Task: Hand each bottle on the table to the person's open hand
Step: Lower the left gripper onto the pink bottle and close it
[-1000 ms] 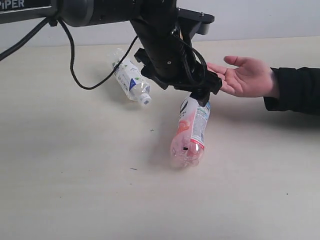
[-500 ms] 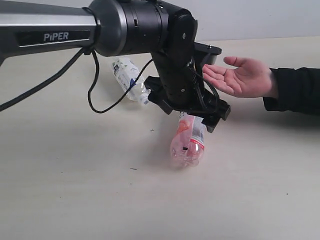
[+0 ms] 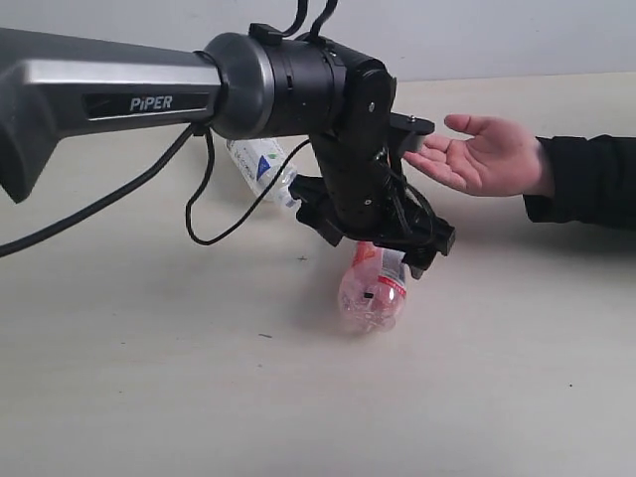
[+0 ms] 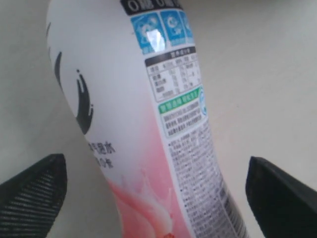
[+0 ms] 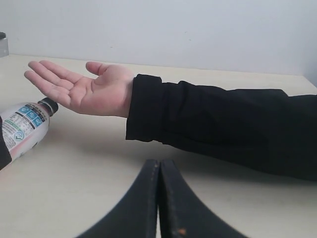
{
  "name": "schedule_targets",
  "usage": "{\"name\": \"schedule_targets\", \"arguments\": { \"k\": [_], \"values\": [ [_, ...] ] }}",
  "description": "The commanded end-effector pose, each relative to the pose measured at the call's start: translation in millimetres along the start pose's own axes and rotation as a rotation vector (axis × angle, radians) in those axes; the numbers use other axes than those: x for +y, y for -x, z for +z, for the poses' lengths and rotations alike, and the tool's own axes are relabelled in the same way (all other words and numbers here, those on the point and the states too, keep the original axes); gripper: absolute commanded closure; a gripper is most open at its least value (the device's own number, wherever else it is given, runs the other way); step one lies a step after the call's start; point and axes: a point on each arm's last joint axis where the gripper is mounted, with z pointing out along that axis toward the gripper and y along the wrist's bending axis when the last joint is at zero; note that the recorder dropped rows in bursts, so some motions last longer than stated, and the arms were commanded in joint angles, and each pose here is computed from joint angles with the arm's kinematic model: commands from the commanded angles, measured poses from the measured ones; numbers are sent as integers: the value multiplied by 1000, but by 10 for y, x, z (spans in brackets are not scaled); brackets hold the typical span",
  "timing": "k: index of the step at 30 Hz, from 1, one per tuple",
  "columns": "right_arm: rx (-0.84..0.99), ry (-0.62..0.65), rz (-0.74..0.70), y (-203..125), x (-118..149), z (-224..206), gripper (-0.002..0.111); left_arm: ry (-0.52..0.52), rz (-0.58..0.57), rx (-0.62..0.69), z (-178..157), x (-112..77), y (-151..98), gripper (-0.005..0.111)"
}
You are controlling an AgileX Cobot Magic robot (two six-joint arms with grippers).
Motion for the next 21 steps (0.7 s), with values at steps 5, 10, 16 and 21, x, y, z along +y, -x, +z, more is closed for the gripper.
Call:
{"name": "schedule_targets", "arguments": {
  "k": [5, 10, 16, 21],
  "values": [
    [-4, -5, -8, -9, -3, 1, 108, 5, -4, 3, 111, -3, 1, 18],
    [-4, -5, -8, -9, -3, 1, 108, 12, -2, 34, 141, 6, -29, 44],
    [-4, -5, -8, -9, -3, 1, 108, 20, -57, 47, 122, 71, -24, 72],
    [-4, -5, -8, -9, -3, 1, 108, 31, -92, 75, 113, 152, -32, 87]
  ]
}}
